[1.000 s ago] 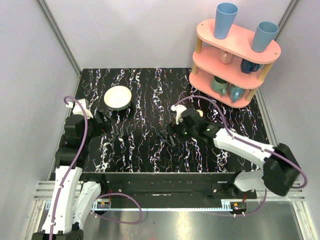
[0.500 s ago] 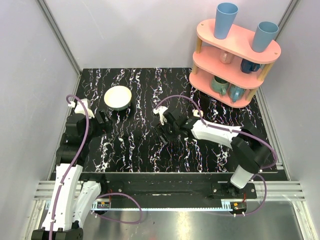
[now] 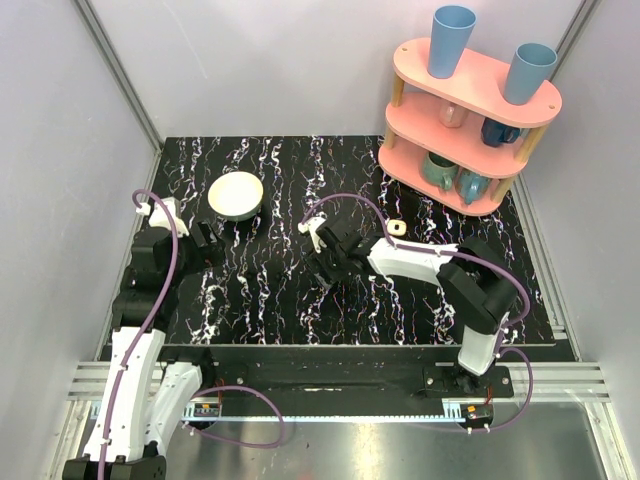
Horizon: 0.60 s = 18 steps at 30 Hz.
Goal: Insert the wireless bluetooth earbuds into the charging case
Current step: Pick up the charging case from the center of the board.
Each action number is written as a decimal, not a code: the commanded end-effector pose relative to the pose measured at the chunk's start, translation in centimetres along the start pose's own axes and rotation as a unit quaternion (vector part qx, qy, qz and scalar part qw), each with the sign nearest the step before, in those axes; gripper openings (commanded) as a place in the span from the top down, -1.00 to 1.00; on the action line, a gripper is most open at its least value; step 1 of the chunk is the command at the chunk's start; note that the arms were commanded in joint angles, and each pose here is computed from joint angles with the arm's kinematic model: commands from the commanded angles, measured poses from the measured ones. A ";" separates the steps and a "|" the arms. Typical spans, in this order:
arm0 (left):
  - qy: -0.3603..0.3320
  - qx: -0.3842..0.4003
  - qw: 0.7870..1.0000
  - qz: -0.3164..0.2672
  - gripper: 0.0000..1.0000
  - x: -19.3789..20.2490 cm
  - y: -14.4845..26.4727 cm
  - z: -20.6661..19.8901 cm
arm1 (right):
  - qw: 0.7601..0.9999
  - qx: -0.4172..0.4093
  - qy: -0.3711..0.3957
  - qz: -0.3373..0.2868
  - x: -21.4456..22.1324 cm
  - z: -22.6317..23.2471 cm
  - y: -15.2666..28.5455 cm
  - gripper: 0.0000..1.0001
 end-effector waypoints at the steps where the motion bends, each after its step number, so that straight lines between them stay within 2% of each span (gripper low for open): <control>1: -0.006 0.001 1.000 -0.015 -0.98 -0.6 -0.2 -0.1 | 1.000 0.012 0.012 -0.009 -0.8 0.0 -0.4 -0.38; 3: -0.002 -0.024 0.999 -0.027 -0.98 -0.7 -0.2 0.2 | 1.000 0.013 0.013 -0.008 -0.8 0.0 -0.6 -0.35; 9: 0.002 -0.035 0.999 -0.029 -0.98 -0.8 -0.2 0.3 | 1.000 0.012 0.027 -0.003 -0.5 -0.1 -1.2 -0.29; 11: 0.002 -0.035 0.999 -0.029 -0.98 -0.8 -0.2 0.3 | 1.000 0.012 0.026 -0.005 -0.6 -0.1 -1.2 -0.20; 15: 0.002 -0.032 0.999 -0.024 -0.98 -0.8 -0.2 0.3 | 0.999 0.024 0.025 -0.002 -0.4 -0.2 -1.2 -0.15; 18: 0.001 -0.014 1.000 -0.017 -0.98 -0.7 -0.1 -0.1 | 0.999 0.024 0.029 -0.002 -0.1 -0.2 -1.3 -0.01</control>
Point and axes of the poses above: each gripper's point midway between its finger pads, its own y axis back along the fingers, its own z axis along the line the jaws close on, x = y × z, the point moved 10 cm from there along y, back along the fingers, and after that the axes turned 15 degrees about y, right-handed, at the moved point
